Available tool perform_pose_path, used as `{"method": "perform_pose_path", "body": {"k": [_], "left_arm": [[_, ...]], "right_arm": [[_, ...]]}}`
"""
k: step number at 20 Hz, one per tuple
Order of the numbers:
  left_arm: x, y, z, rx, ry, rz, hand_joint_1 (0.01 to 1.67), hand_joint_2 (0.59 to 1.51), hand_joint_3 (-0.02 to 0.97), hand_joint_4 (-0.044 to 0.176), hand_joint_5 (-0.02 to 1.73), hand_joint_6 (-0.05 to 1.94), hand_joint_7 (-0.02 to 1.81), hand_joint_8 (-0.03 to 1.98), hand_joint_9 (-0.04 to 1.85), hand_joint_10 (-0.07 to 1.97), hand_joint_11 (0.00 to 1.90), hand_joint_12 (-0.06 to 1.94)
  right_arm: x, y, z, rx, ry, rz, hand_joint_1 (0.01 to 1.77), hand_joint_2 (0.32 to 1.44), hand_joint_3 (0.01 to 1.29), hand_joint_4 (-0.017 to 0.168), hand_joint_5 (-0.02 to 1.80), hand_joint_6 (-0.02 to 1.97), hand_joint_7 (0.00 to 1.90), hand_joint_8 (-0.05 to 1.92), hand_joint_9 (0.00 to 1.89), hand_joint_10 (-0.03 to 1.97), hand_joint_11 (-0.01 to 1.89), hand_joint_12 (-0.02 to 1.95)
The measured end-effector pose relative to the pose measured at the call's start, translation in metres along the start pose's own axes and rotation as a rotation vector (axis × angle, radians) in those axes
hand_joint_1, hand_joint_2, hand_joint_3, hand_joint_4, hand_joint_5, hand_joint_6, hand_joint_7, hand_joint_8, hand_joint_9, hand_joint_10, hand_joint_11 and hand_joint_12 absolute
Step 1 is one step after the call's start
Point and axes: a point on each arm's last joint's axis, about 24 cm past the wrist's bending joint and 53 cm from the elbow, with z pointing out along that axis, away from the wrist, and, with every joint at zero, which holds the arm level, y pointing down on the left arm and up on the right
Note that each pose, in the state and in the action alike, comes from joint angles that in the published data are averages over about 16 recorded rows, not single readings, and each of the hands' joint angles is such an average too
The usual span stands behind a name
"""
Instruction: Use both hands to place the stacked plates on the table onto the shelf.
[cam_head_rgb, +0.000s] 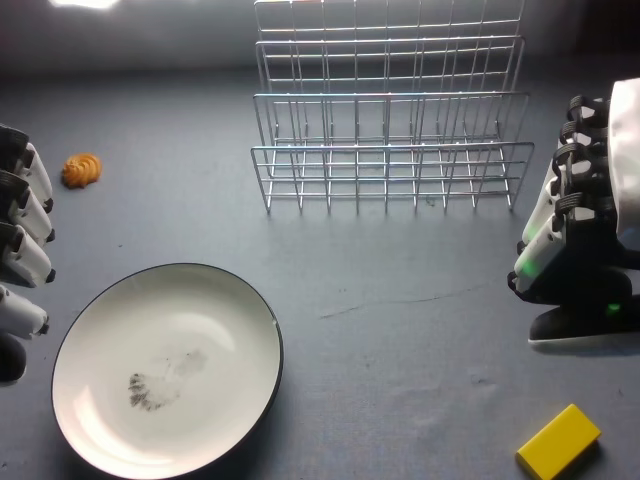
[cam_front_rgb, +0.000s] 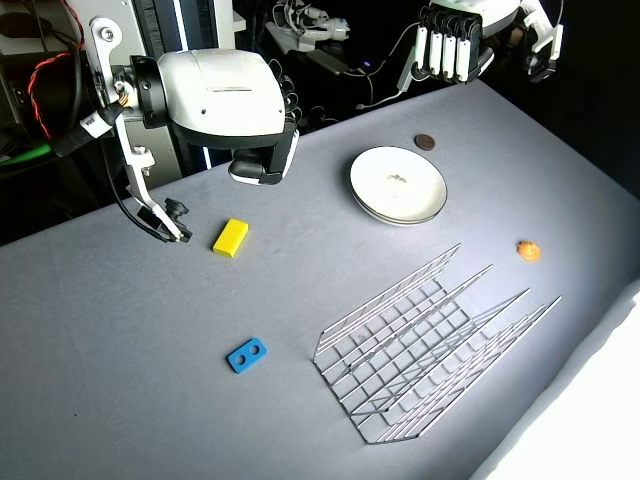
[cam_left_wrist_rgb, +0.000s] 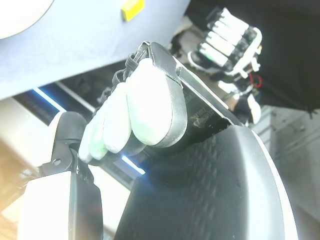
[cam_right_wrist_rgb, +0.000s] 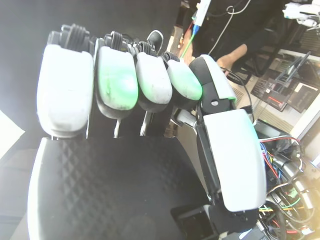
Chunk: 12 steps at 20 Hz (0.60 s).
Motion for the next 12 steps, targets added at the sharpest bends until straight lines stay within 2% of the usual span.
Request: {"method": "perform_pose_path", "body": {"k": [6,9,11,12], "left_arm": [[0.0006,0.0026,-0.0036,-0.008,0.003,0.005,0.17,1.163,0.010,0.022,0.41,0.50,0.45,0.50,0.49,0.46,0.48,0.54],[0.0009,0.0034,-0.0050,-0.010,0.003,0.006,0.13,1.161,0.007,0.013,0.32,0.36,0.35,0.36,0.37,0.33,0.35,0.42],[0.0014,0.0041,-0.0063,-0.011,0.005,0.006,0.04,1.157,0.001,-0.003,0.18,0.13,0.18,0.13,0.19,0.11,0.16,0.21],[0.0016,0.0044,-0.0069,-0.012,0.005,0.006,0.02,1.160,-0.006,-0.003,0.13,0.06,0.13,0.05,0.13,0.04,0.09,0.15]], "right_arm": [[0.0004,0.0003,0.0002,0.000,0.001,-0.001,0.28,1.20,0.04,-0.003,0.44,0.61,0.48,0.58,0.50,0.59,0.55,0.61],[0.0005,0.0004,0.0003,0.000,0.001,-0.002,0.39,1.15,0.03,-0.003,0.33,0.46,0.36,0.43,0.38,0.44,0.41,0.46],[0.0006,0.0005,0.0004,0.000,0.001,-0.003,0.47,1.10,0.03,-0.002,0.19,0.23,0.20,0.20,0.21,0.21,0.22,0.23],[0.0008,0.0005,0.0004,0.000,0.002,-0.003,0.52,1.09,0.02,-0.002,0.13,0.13,0.13,0.11,0.14,0.11,0.14,0.15]]}}
